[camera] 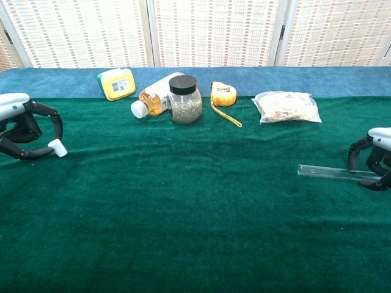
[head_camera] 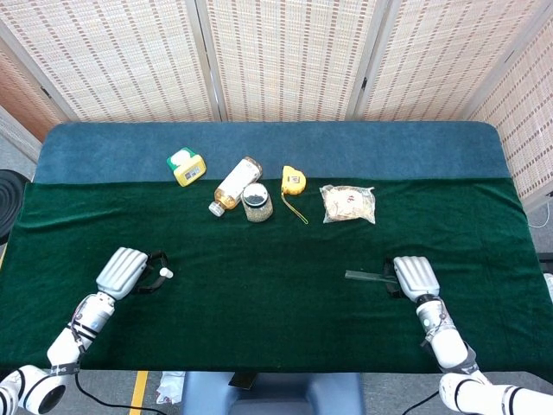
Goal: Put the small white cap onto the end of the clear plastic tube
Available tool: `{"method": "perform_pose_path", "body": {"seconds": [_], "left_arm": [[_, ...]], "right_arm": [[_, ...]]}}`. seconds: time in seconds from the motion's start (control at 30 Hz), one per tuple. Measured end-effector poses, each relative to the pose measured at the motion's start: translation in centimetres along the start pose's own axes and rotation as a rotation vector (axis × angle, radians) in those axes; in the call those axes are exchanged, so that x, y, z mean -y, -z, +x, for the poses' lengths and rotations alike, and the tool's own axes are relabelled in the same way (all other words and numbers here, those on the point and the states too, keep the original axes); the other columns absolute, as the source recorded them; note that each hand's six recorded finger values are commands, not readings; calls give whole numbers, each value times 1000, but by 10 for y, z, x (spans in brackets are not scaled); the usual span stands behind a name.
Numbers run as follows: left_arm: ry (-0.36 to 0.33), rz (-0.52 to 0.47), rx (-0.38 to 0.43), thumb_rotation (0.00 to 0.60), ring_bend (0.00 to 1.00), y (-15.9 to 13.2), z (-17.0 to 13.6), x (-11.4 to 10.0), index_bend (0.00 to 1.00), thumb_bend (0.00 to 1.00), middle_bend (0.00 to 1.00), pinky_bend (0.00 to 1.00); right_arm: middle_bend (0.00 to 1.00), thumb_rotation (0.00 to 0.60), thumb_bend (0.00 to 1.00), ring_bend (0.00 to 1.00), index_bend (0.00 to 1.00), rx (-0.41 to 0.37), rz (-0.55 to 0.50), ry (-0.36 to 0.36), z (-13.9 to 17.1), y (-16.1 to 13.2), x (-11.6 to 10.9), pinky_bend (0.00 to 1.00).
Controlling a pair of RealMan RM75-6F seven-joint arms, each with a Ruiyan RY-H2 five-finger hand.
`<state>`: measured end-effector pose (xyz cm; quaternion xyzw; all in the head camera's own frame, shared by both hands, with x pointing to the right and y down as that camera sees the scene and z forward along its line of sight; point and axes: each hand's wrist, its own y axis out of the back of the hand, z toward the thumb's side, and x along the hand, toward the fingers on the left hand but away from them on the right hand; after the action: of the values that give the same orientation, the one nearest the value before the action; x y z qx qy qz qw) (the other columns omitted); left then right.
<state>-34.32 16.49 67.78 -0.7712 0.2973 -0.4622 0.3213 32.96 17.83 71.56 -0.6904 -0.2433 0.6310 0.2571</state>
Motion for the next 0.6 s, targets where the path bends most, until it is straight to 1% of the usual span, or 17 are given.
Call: {"method": "perform_pose_path", "body": {"seconds": [0.07,0.13,0.23,0.43,0.6], "left_arm": [[-3,-7,-2,600,892,1,0,-2,625,475,1000,844],[-5,-20,-6,600,892,2,0,-3,625,476,1000,844],[-14,-61,-17,600,892,4,2,-8,626,478,1000,844],[-51,-188,-13,600,892,0,4,-25,626,483,1000,844],[-86,-288,17,600,892,-12,6,-38,625,486,1000,844]], "right_arm": [[910,600,555,1000,676,-1,-11,10,1,0,-2,969],[922,600,570,1000,702,-5,-28,23,1,0,-4,978],[926,600,575,1000,711,-24,-70,44,4,-3,-9,979],[936,600,577,1000,716,-111,-162,83,13,-21,-23,979],[939,600,582,1000,718,-178,-255,108,12,-40,-35,981]]}}
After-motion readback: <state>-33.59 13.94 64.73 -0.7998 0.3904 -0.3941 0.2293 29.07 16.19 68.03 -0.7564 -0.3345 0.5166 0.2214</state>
